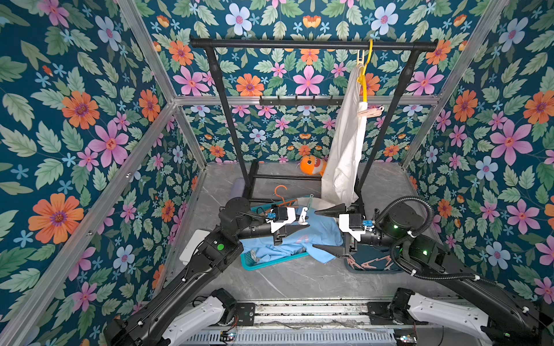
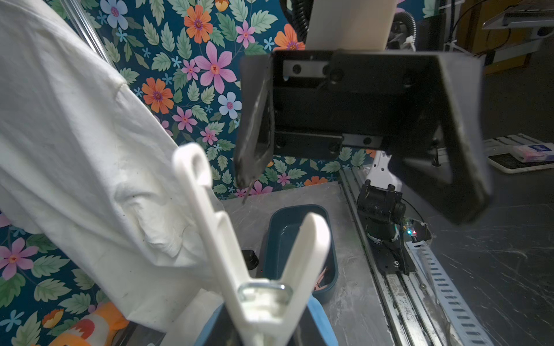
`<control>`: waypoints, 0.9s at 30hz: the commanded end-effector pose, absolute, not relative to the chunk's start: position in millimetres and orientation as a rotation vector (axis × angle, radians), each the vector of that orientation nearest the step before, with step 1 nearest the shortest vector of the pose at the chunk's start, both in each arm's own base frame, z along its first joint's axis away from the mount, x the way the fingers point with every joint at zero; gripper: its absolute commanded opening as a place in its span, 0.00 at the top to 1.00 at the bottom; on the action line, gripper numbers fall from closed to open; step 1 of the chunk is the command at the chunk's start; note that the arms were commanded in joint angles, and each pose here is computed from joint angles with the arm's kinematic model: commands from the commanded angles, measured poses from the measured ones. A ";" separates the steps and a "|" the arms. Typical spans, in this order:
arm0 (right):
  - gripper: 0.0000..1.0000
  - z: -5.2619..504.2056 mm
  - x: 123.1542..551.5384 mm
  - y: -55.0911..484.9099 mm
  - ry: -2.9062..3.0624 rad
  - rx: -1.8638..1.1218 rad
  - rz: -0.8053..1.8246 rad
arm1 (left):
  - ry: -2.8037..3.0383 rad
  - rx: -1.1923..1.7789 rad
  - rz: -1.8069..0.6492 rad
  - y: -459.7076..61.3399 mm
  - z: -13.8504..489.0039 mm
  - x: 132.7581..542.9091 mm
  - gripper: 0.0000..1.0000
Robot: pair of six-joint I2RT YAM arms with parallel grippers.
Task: Use clothespins to secure the t-shirt on both sides of the hanger
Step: Pick up the clothespin from the storage box, then open the clothespin.
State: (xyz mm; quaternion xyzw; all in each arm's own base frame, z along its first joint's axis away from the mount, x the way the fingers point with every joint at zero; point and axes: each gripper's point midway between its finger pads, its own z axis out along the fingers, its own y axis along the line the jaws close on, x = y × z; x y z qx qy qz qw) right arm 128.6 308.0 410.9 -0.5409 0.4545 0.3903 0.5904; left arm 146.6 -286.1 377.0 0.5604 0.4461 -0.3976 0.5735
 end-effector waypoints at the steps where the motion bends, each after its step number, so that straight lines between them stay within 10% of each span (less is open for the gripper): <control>1: 0.16 426.4 127.3 313.6 0.967 -1.262 0.903 | 0.987 1.349 -0.960 -286.9 382.1 136.4 1.00; 8: 0.18 432.7 132.5 322.2 0.950 -1.236 0.933 | 0.979 1.362 -0.969 -288.3 380.7 134.6 1.00; 27: 0.63 430.8 129.7 334.1 0.926 -1.269 1.003 | 0.962 1.378 -0.996 -292.5 383.3 130.7 1.00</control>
